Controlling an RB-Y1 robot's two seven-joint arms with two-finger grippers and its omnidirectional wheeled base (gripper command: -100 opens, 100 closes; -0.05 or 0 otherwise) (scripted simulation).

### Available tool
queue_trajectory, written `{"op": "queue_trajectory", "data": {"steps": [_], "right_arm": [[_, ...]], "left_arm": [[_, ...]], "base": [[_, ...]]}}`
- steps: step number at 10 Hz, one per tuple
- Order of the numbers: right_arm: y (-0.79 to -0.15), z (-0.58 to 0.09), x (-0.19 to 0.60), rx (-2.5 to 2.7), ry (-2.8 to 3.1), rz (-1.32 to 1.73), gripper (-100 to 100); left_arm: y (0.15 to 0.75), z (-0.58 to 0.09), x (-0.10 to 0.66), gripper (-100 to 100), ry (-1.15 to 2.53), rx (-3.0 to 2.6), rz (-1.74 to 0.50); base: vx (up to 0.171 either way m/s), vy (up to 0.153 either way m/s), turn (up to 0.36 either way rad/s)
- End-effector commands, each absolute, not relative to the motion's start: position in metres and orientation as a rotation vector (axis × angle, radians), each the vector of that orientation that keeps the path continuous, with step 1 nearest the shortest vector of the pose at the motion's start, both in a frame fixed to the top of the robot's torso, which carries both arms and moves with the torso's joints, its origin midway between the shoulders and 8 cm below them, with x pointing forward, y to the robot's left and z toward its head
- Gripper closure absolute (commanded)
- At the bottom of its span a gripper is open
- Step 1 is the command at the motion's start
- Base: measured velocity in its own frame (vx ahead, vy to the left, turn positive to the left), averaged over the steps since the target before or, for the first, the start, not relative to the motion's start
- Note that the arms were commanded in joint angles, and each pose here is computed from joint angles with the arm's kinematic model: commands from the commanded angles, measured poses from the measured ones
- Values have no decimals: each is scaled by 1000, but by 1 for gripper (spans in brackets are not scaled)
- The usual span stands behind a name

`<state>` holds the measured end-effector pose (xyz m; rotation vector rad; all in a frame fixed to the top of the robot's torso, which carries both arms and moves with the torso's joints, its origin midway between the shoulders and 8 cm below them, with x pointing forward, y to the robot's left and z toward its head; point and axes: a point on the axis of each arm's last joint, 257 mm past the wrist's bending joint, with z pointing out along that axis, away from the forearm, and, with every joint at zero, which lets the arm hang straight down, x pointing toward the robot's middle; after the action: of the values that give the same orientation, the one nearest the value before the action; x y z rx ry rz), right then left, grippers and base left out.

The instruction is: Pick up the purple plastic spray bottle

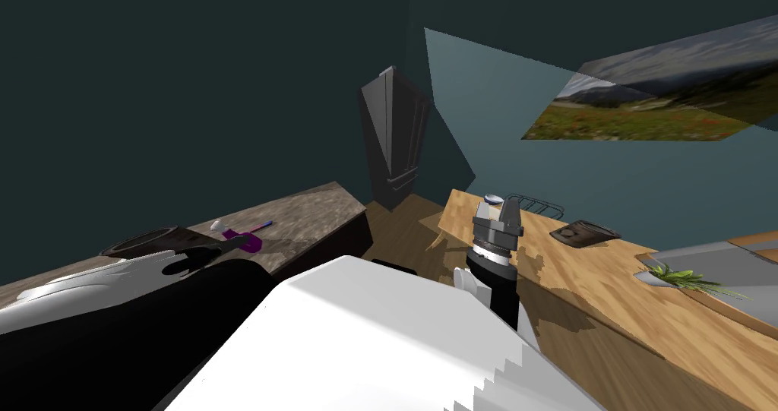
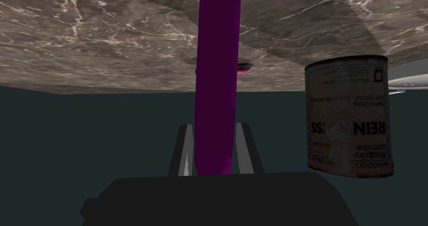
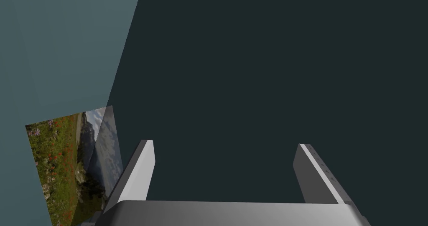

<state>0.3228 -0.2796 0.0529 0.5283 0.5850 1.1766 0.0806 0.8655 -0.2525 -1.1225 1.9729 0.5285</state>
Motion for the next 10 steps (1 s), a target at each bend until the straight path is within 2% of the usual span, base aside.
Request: {"op": "queue_trajectory", "data": {"steps": [1,2,3,5,10], "right_arm": [[-280,53,323,528,585,1177,0],[-280,53,323,528,585,1177,0],[-280,53,323,528,585,1177,0],[-280,53,323,528,585,1176,0],[-280,53,323,528,585,1176,0]], "left_arm": [[866,-253,81,100,1973,-1122,529],[865,-253,81,0,1973,-1123,529],[863,-249,95,100,1972,-1099,542],[854,-250,116,100,1979,-1067,536],[824,-259,156,100,2001,-1024,496]], "base": [[0,0,0],[0,0,0],[14,68,239],[12,87,275],[16,48,103]]}}
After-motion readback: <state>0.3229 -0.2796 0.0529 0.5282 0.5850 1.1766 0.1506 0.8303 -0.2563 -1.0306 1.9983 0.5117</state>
